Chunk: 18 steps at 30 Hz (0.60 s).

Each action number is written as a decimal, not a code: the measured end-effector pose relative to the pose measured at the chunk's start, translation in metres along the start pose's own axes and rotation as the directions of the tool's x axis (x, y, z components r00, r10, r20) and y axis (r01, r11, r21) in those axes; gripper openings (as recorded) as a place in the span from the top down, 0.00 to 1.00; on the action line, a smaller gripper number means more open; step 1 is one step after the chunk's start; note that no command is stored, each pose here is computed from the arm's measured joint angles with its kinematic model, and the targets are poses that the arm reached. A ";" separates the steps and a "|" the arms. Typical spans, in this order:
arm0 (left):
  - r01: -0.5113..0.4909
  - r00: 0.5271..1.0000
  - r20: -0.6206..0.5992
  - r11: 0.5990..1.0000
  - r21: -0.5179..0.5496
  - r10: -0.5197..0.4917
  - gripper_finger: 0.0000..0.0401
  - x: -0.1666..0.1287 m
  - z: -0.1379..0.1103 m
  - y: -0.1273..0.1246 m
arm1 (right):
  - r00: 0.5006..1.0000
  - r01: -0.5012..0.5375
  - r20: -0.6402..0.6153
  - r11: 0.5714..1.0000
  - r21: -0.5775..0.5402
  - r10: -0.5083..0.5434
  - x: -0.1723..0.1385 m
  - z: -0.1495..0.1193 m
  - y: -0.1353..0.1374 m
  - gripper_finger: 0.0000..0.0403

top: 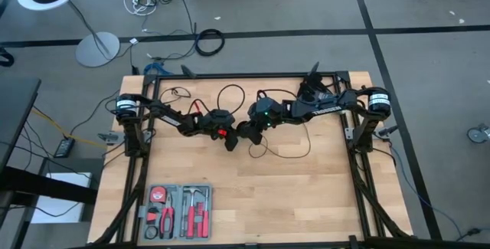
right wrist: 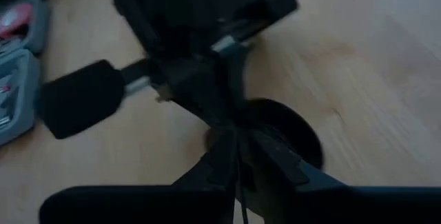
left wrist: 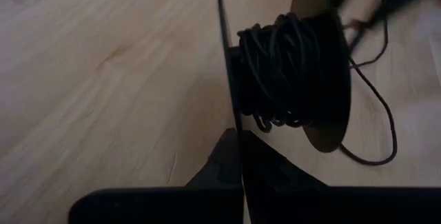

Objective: Coil cords
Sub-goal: Coil the black wire onto the black spool

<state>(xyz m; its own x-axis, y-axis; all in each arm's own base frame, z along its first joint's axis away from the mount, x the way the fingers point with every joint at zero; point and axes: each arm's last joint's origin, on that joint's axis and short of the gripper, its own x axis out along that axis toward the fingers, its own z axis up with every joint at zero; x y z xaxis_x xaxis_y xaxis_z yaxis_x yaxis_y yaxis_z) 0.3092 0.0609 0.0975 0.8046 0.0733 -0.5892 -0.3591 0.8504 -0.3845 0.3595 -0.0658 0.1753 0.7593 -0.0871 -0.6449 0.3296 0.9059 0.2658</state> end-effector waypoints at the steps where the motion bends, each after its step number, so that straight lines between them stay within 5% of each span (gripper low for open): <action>1: 0.000 1.000 0.000 1.000 0.002 0.000 1.00 0.000 0.000 0.000 | 1.000 0.014 -0.005 1.000 0.006 -0.014 -0.002 0.000 -0.001 0.89; 18: 0.007 1.000 -0.023 1.000 0.029 -0.006 1.00 0.000 -0.002 0.000 | 0.938 0.270 -0.218 0.963 -0.025 -0.269 -0.026 -0.024 0.007 1.00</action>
<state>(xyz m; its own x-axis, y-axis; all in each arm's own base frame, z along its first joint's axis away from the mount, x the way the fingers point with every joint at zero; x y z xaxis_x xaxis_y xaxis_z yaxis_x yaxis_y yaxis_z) 0.3083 0.0600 0.0958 0.7956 0.0562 -0.6032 -0.3400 0.8656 -0.3677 0.3285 -0.0475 0.1765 0.5017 -0.2348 -0.8326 0.5079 0.8591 0.0637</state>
